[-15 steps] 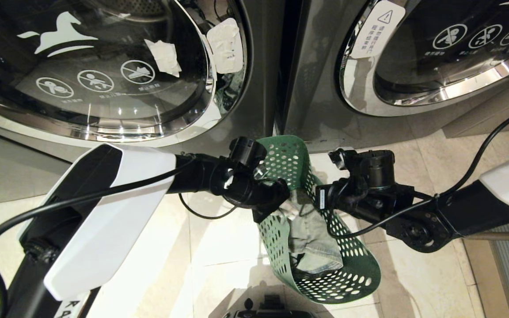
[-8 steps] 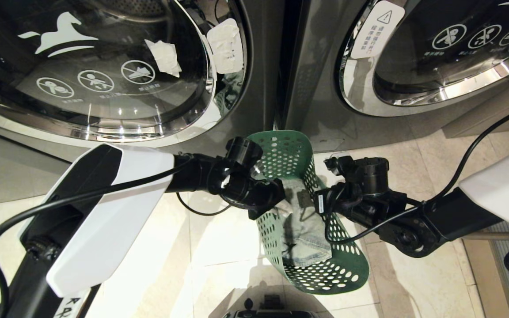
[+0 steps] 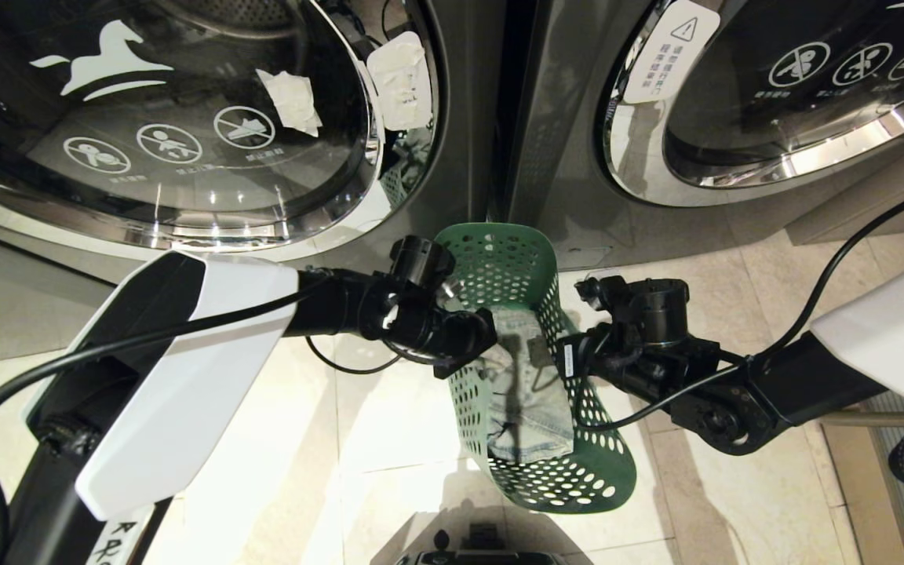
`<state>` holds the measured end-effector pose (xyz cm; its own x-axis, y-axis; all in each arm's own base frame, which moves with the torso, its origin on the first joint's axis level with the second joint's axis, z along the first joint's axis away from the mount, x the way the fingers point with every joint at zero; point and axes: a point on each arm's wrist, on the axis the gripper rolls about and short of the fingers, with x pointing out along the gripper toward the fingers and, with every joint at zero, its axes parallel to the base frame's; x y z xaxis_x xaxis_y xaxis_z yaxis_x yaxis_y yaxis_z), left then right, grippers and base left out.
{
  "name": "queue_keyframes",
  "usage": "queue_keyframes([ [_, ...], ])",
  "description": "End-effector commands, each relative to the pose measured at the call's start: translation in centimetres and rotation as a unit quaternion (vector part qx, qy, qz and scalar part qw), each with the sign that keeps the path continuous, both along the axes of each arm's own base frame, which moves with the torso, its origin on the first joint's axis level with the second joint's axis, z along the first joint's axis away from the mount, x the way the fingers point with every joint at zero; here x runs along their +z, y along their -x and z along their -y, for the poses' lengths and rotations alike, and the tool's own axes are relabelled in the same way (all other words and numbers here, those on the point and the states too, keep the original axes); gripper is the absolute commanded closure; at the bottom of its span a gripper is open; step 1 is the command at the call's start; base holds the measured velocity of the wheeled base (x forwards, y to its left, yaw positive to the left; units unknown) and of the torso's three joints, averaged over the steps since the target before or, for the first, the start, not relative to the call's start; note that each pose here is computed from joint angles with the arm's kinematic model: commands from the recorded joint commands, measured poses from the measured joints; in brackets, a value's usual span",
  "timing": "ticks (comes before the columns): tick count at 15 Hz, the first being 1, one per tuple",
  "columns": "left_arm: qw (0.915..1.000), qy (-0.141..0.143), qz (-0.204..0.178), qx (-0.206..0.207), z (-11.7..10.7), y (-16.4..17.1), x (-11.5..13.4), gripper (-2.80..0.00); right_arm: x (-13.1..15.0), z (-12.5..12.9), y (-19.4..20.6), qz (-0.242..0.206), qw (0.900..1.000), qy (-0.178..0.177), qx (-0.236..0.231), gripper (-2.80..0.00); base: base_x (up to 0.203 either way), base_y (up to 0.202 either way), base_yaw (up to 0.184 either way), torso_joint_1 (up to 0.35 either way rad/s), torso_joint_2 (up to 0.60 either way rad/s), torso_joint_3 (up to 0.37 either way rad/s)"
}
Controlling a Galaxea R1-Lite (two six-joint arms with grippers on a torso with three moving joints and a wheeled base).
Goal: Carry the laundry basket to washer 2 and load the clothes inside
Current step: Pick up the clothes basket and put it beside the washing machine
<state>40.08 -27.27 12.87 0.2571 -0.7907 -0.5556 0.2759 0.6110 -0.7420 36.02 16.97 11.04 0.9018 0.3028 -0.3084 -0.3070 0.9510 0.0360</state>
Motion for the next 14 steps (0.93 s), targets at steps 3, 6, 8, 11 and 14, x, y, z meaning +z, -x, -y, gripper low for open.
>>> queue_keyframes([
  [3, 1.0000, 0.000, -0.002, 0.004, -0.38, -0.02, 0.36, 0.00, -0.25, 0.01, -0.02, -0.002, 1.000, 0.002, 0.000, 0.00, 0.000, 0.000, 0.000, 0.000, 0.00, 0.000],
  [6, 1.0000, -0.003, 0.001, 0.009, -0.31, -0.05, 0.28, 0.00, -0.46, -0.01, -0.06, -0.003, 1.000, 0.007, 0.001, 0.00, 0.000, 0.000, 0.000, 0.000, 0.00, 0.000],
  [8, 0.9999, -0.003, -0.002, 0.010, -0.33, -0.02, 0.25, 0.00, -0.57, -0.02, -0.09, 0.000, 1.000, 0.019, 0.005, 0.00, 0.000, 0.000, 0.000, 0.000, 0.00, 0.000],
  [11, 0.9998, -0.010, -0.003, 0.016, -0.16, 0.05, 0.06, 0.00, -0.83, -0.07, -0.19, -0.002, 1.000, 0.022, 0.005, 0.00, 0.000, 0.000, 0.000, 0.000, 0.00, 0.000],
  [14, 0.9997, -0.014, 0.001, 0.019, -0.04, 0.10, 0.06, 0.00, -0.94, -0.11, -0.28, -0.002, 1.000, 0.023, 0.005, -2.80, 0.000, 0.000, 0.000, 0.000, 0.00, 0.000],
])
